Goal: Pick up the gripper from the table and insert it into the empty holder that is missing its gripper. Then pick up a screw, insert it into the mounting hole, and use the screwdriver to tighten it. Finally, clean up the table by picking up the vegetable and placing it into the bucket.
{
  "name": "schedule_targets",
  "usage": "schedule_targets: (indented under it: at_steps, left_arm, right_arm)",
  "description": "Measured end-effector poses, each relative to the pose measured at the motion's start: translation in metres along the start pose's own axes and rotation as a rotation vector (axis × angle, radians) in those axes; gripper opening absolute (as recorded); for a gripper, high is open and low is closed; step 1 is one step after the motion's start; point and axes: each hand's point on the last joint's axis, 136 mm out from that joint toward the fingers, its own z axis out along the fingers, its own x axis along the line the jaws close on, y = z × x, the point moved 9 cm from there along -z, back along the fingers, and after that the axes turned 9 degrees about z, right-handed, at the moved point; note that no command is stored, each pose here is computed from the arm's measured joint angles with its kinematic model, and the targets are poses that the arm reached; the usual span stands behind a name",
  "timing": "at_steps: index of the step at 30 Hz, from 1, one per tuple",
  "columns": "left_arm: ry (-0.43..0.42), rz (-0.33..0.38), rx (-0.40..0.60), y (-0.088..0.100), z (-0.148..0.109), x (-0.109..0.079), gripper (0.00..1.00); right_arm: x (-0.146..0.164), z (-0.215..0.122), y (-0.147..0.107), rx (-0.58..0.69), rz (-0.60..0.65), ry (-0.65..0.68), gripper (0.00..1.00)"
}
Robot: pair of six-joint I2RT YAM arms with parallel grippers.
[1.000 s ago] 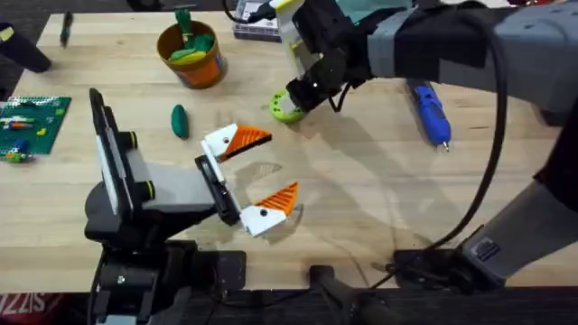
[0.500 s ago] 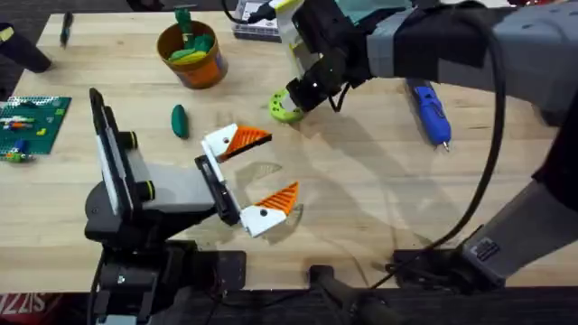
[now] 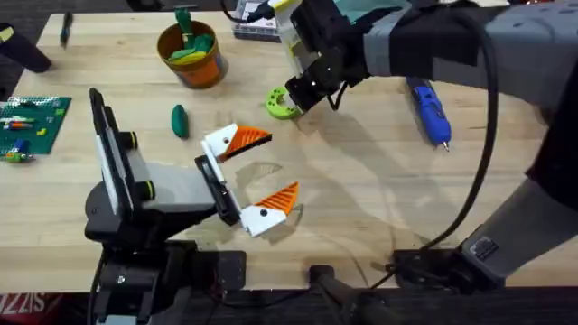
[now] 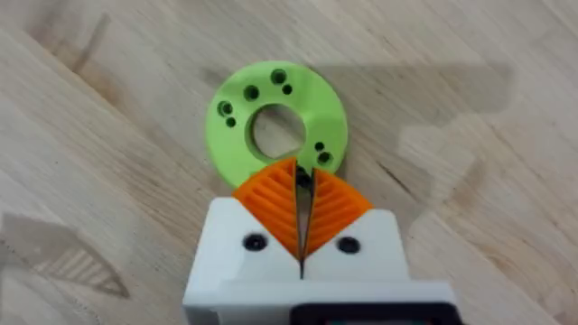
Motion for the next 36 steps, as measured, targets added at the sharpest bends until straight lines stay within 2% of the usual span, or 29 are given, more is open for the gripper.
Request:
schedule_targets:
  at_steps: [6, 16, 23, 24, 36]
  left_arm:
    - [0.000, 0.000, 0.000, 0.000, 0.000, 0.000, 0.986]
    - [0.000, 0.000, 0.000, 0.000, 0.000, 0.000, 0.985]
    - [0.000, -0.001, 0.000, 0.000, 0.000, 0.000, 0.985]
    - [0.000, -0.001, 0.000, 0.000, 0.000, 0.000, 0.985]
    - [0.000, -0.001, 0.000, 0.000, 0.000, 0.000, 0.985]
  right_arm:
    - [0.000, -0.001, -0.001, 0.010, 0.001, -0.001, 0.004]
    - [0.000, -0.012, -0.002, 0.130, 0.006, -0.039, 0.004]
    - [0.003, -0.038, 0.023, 0.107, 0.001, -0.064, 0.004]
    - [0.005, -0.049, 0.032, 0.096, 0.000, -0.070, 0.004]
    - [0.040, -0.099, 0.049, 0.113, -0.063, -0.048, 0.004]
